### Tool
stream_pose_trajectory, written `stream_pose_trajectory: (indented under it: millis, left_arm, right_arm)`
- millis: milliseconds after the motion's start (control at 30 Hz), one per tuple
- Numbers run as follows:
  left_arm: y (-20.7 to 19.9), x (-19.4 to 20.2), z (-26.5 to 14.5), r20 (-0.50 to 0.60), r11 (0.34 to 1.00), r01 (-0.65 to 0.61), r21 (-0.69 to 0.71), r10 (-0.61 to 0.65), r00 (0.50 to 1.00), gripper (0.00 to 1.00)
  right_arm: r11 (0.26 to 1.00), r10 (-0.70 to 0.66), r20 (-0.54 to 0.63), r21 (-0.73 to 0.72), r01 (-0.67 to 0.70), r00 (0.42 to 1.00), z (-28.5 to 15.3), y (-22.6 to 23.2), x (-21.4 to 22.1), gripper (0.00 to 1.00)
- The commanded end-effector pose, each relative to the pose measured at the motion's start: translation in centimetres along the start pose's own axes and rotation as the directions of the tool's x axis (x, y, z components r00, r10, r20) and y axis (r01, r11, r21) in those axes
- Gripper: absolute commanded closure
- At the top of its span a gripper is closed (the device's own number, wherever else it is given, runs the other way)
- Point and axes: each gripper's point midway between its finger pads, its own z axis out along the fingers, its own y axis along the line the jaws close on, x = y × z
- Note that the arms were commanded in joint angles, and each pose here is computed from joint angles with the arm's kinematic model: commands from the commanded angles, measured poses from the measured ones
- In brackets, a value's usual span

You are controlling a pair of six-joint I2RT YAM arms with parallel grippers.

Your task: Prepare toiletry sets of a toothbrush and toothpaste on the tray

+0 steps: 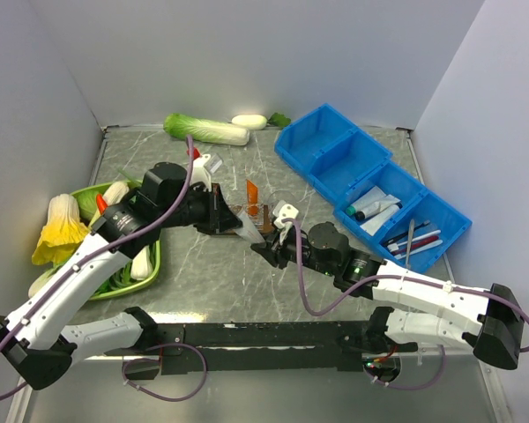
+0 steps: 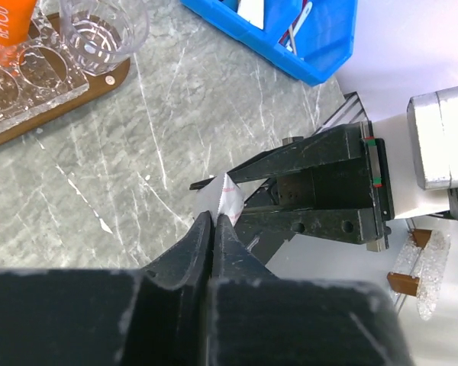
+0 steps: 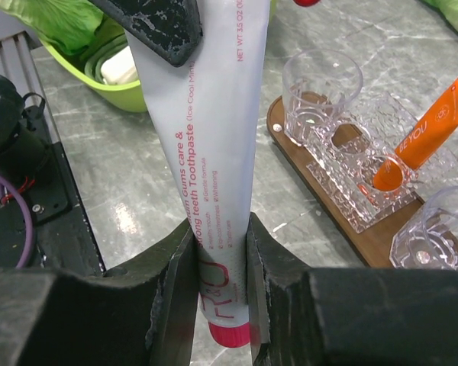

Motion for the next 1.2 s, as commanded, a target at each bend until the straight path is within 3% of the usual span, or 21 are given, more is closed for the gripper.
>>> stream_pose_trajectory:
  millis: [0,100,133,200,233,333,433,600,733,1167]
  left_arm:
    - [-0.7,-0.8,0.0,0.039,0.999,-0.011,0.033,0.010,0.999,0.99]
    - [-0.2,-2.4,-0.6,0.122,0.999,-0.037,-0.015,0.038,0.992,0.99]
    - [-0.1,-3.0,-1.0,0.151,0.998,-0.044,-0.035,0.049,0.987,0.99]
    - [0.8,-4.2,-1.8,0.212,0.992,-0.063,-0.107,0.085,0.974,0.99]
    - [1.0,-5.1,-2.3,0.243,0.989,-0.066,-0.133,0.098,0.965,0.99]
    - [2.5,-6.9,-3.4,0.290,0.963,-0.066,-0.260,0.143,0.946,0.99]
    - [4.6,-8.4,-3.6,0.313,0.920,-0.042,-0.390,0.175,0.934,0.99]
    - [6.9,-11.0,-2.9,0.351,0.867,-0.017,-0.497,0.219,0.911,0.99]
    - [9.3,-12.6,-1.4,0.316,0.852,0.002,-0.524,0.192,0.929,0.99]
    - [11.3,-15.4,3.4,0.256,0.846,-0.035,-0.531,0.200,0.946,0.99]
  right_arm:
    - [1.000,0.008,0.090,0.007,-0.009,0.996,0.1,0.1,-2.7,0.79]
    - [1.000,0.019,0.089,0.017,-0.021,0.996,0.0,-0.1,-2.5,0.76]
    - [0.999,0.020,0.091,0.023,-0.022,0.996,-0.1,-0.2,-2.5,0.66]
    - [0.999,0.025,0.097,0.028,-0.028,0.995,-0.4,-0.3,-2.4,0.56]
    - [0.999,0.027,0.098,0.031,-0.030,0.995,-0.6,-0.3,-2.3,0.43]
    - [0.991,0.025,0.108,0.125,-0.038,0.994,-1.4,-2.0,-2.2,0.20]
    - [0.976,0.010,0.110,0.213,-0.034,0.994,-2.5,-3.7,-2.1,0.11]
    - [0.936,0.018,0.099,0.348,-0.052,0.995,-4.6,-6.7,-0.2,0.05]
    - [0.889,0.063,0.088,0.448,-0.096,0.994,-6.6,-9.0,1.5,0.04]
    - [0.861,0.098,0.096,0.491,-0.133,0.991,-9.0,-9.8,4.1,0.04]
